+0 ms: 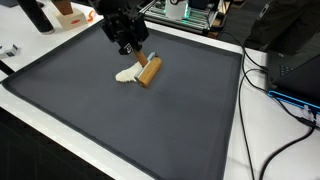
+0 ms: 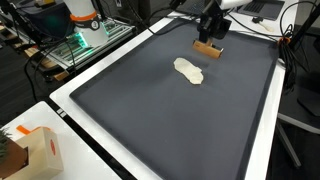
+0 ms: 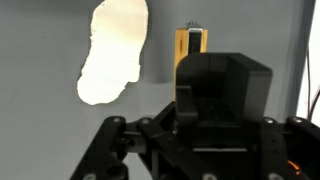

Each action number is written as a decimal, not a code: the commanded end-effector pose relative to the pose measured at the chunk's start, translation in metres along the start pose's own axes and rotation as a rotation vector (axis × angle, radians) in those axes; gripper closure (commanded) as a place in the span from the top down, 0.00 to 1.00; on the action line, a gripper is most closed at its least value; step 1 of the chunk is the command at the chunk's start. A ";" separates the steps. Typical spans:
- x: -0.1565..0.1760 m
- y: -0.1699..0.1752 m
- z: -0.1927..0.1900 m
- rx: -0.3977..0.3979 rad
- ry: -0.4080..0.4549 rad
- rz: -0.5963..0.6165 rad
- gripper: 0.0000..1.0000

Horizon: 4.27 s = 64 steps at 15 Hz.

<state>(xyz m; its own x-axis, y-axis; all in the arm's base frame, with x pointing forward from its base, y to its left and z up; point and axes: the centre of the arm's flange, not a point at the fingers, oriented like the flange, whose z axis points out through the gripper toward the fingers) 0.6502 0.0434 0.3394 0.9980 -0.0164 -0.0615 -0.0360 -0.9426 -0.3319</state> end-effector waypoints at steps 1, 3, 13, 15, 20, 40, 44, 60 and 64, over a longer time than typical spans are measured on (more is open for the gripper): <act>-0.003 0.010 0.017 0.107 0.022 -0.029 0.19; -0.004 0.014 0.024 0.144 0.025 -0.034 0.19; -0.014 0.034 0.041 0.239 -0.007 0.018 0.19; -0.015 0.037 0.044 0.250 -0.017 0.038 0.19; -0.019 0.043 0.049 0.259 -0.034 0.082 0.19; -0.033 0.065 0.024 0.256 -0.077 0.349 0.19; -0.035 0.062 0.005 0.232 -0.055 0.386 0.19; -0.055 0.006 -0.076 -0.233 0.033 0.305 0.19; -0.061 -0.007 -0.087 -0.321 0.038 0.267 0.19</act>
<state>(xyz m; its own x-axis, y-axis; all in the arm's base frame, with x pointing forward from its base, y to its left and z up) 0.6061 0.0169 0.4112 0.9539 -0.2903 -0.0757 -0.2950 -0.9536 -0.0598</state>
